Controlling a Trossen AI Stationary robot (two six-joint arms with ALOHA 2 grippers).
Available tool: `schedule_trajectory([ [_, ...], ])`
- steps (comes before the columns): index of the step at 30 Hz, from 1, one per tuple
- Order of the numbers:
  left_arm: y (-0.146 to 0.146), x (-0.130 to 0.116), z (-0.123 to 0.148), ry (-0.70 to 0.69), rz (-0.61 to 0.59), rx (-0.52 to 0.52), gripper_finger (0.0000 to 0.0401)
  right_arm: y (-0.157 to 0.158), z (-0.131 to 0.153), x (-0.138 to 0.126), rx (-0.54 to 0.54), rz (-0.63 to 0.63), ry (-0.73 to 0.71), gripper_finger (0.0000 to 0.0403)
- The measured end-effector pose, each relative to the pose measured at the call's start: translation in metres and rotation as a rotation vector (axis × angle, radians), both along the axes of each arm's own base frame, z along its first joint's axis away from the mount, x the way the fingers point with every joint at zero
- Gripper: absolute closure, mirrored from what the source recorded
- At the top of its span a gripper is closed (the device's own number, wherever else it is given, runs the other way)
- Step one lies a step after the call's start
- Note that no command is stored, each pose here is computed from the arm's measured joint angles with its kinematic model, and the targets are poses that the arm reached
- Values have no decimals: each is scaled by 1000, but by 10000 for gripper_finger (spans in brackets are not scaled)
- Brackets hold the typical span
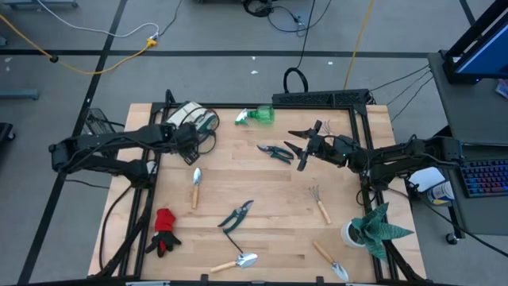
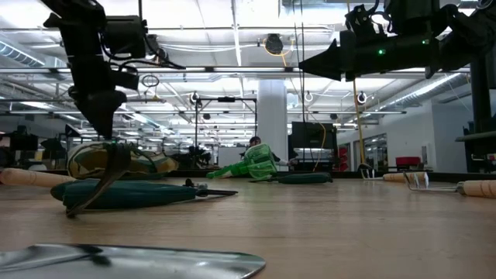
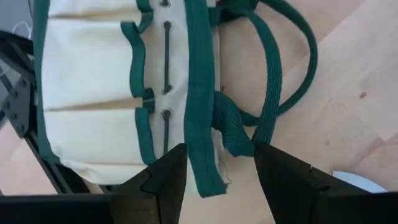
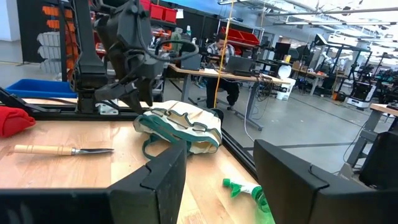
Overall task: Pick & Place Garden tools in Gardening bag
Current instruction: Move the brown gardening bag to the center of the table
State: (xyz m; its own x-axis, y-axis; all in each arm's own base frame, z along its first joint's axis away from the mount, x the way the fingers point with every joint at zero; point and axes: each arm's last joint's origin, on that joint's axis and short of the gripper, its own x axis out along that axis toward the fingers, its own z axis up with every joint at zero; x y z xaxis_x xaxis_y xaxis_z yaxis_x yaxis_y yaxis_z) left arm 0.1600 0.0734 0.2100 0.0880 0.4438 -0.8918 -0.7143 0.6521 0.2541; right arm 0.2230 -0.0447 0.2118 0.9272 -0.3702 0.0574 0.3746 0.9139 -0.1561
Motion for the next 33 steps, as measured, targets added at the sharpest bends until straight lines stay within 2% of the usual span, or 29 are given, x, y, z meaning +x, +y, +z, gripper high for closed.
schedule_trajectory([
  [11,1,3,-18,122,124,-47,210,0,0,0,0,0,0,222],
  [22,11,12,-41,307,171,84,210,0,0,0,0,0,0,222],
  [26,12,14,-47,350,169,102,211,0,0,0,0,0,0,222],
  [29,13,15,-48,362,168,108,229,0,0,0,0,0,0,222],
  [33,13,15,-48,363,168,111,285,0,0,0,0,0,0,222],
])
